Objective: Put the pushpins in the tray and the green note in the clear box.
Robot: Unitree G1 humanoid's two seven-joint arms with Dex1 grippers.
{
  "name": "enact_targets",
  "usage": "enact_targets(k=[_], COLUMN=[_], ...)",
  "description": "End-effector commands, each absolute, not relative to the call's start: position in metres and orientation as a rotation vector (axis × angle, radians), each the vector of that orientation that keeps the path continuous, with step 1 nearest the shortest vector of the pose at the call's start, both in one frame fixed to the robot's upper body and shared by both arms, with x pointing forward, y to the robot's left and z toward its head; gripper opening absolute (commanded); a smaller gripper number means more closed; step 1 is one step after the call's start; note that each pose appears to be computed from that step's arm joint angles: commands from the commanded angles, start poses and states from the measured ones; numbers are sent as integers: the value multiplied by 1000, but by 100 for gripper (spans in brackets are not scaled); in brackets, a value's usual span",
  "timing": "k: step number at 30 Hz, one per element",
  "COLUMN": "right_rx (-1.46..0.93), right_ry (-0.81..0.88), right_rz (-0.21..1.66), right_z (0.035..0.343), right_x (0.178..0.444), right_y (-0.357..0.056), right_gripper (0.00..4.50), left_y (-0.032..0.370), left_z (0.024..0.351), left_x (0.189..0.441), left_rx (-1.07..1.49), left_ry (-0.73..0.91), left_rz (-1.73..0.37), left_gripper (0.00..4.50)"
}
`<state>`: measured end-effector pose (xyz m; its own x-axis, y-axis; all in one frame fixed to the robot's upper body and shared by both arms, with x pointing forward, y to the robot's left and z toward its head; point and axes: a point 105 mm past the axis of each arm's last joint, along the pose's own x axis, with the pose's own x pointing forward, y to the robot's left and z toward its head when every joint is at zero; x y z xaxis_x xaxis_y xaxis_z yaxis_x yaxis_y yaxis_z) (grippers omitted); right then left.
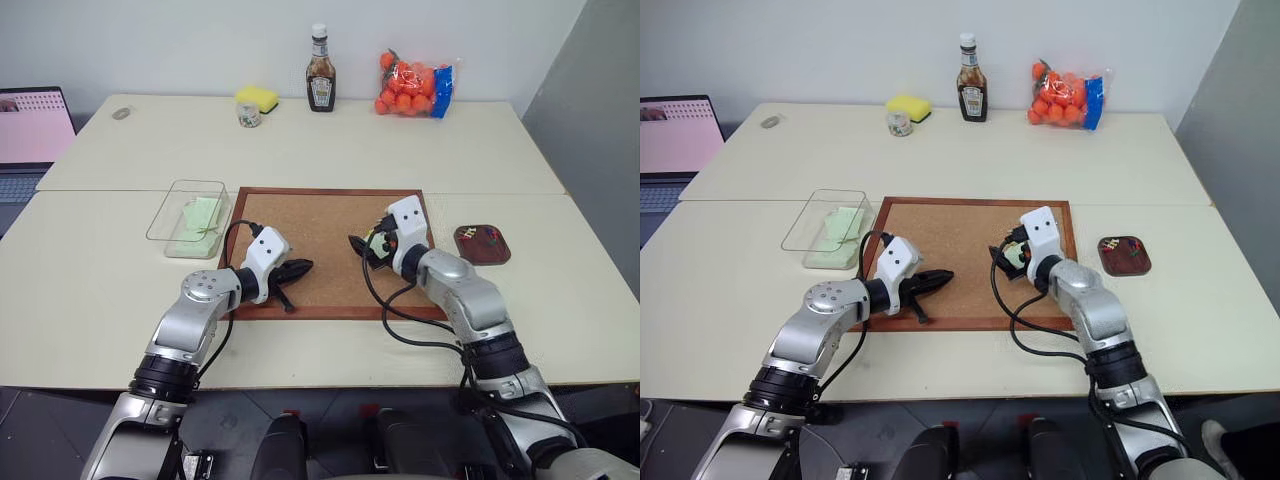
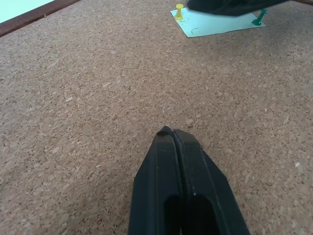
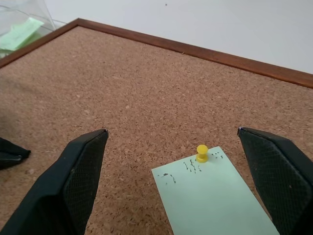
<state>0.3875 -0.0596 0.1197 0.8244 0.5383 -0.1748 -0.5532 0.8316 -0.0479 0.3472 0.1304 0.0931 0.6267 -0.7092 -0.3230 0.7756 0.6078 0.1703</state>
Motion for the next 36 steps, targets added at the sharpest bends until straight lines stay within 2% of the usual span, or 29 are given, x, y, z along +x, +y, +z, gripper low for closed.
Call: enact_targets(k=[1, 3, 7, 12, 25, 30, 36], right_rx=[-118, -119, -128, -136, -217, -227, -190], right_ry=[91, 87, 89, 91, 92, 82, 10], right_rz=[574, 572, 556, 546, 533, 530, 537], right_z=[131, 131, 129, 126, 120, 122, 139], right_x=[396, 399, 402, 404, 404, 404, 400], right_y=[-57, -57, -60, -63, -67, -67, -68], right_gripper=[450, 450, 388, 295, 6, 2, 2], left_y=[126, 126, 126, 126, 125, 124, 123], left_z=[92, 92, 93, 93, 93, 93, 91], left_x=[343, 343, 343, 343, 343, 343, 343], left_rx=[316, 317, 318, 320, 323, 325, 327], left_ry=[235, 234, 231, 228, 224, 221, 223], left_rz=[-892, -891, -890, -889, -893, -896, -898], left_gripper=[1, 1, 0, 0, 0, 0, 0])
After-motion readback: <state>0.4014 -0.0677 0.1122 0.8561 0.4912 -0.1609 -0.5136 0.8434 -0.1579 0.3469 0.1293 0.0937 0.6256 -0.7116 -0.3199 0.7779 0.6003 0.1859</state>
